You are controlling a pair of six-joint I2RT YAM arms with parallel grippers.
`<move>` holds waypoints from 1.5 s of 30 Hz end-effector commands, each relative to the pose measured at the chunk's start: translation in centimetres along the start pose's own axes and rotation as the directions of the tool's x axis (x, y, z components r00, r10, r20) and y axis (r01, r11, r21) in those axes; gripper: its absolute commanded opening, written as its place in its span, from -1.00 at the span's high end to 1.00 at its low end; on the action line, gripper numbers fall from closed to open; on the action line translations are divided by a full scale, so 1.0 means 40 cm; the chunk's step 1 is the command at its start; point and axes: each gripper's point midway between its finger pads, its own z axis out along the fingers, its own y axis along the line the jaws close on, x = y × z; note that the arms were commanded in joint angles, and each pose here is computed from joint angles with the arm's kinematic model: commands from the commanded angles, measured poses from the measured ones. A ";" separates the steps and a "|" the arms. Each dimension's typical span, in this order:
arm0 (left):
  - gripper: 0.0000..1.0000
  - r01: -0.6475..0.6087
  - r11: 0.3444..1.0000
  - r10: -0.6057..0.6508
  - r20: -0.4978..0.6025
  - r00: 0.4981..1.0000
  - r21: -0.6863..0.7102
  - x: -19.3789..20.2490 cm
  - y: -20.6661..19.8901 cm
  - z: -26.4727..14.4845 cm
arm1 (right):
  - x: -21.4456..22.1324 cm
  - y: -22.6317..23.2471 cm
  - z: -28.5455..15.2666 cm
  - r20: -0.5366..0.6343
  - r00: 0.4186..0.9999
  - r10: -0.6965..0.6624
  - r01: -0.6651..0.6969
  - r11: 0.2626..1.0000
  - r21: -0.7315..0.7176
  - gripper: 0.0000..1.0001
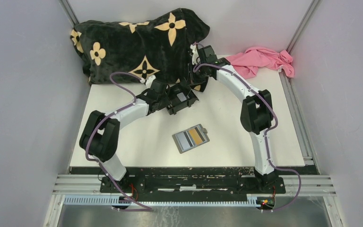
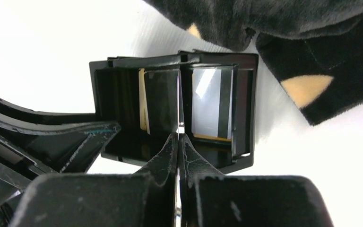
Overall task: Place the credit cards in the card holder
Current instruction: Pick up the credit card from the storage box, then turn over the card slot in the card holder.
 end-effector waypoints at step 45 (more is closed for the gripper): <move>0.77 -0.105 0.985 0.117 -0.081 0.990 0.135 0.395 -0.008 -0.256 | 0.476 0.024 -0.227 -0.166 0.976 -0.142 0.184 0.943 0.279 0.98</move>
